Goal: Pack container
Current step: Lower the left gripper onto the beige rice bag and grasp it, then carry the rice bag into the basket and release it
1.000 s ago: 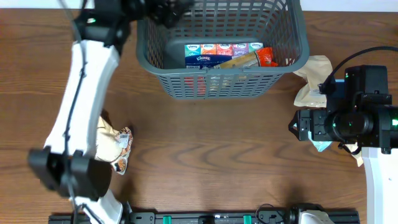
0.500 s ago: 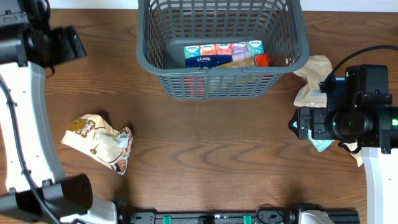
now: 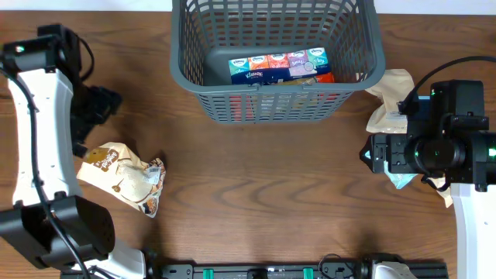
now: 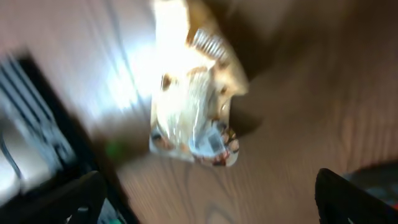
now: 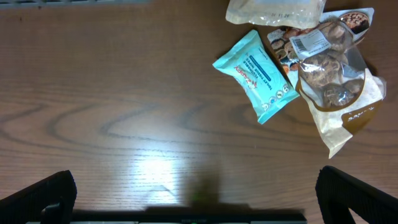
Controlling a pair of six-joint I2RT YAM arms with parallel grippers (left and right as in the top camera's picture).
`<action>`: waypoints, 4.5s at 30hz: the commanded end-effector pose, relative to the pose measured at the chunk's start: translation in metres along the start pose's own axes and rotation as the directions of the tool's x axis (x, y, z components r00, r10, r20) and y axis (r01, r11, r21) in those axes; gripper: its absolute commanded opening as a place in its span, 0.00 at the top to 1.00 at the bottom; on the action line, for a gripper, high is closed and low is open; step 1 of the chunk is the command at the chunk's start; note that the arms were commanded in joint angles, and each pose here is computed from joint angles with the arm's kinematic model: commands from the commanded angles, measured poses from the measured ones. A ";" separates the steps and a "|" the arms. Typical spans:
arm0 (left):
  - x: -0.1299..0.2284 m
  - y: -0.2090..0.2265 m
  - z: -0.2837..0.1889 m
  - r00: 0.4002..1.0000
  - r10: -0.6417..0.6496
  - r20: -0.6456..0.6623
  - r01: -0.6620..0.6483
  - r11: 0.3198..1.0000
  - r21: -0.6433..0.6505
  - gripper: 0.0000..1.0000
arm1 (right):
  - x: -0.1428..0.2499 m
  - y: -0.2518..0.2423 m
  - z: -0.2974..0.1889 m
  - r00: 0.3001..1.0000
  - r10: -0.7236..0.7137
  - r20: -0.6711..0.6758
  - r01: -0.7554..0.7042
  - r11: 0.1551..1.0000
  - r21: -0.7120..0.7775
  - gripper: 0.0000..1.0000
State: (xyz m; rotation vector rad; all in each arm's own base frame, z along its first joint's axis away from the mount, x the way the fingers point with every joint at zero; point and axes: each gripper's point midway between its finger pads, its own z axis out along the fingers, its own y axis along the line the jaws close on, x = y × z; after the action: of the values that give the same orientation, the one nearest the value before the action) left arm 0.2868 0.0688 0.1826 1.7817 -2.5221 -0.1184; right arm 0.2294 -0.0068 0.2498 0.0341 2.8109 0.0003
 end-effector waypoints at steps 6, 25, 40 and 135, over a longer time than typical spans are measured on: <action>0.048 0.026 0.062 0.878 -0.471 -0.091 0.443 0.868 -0.224 0.01 | -0.005 -0.002 -0.003 0.999 0.027 0.023 -0.027 1.000 -0.001 0.01; 0.039 0.001 0.148 0.993 0.007 0.120 0.007 0.993 -0.117 0.05 | -0.005 -0.002 -0.003 1.000 0.020 0.019 -0.020 1.000 0.000 0.01; 0.037 -0.005 0.163 0.991 -0.001 0.136 0.011 0.997 -0.073 0.05 | -0.002 -0.002 0.000 1.000 0.020 -0.006 -0.020 1.000 0.000 0.01; 0.213 -0.259 -0.173 0.223 0.317 0.922 -0.752 -0.546 0.369 0.01 | -0.009 -0.002 0.000 0.992 0.126 0.021 -0.126 0.992 -0.006 0.01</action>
State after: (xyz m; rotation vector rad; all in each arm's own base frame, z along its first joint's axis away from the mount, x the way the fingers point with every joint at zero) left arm 0.4656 -0.2401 0.2911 -1.0541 -3.2111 2.0996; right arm 0.2280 -0.0066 0.2462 0.1842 2.8314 0.0254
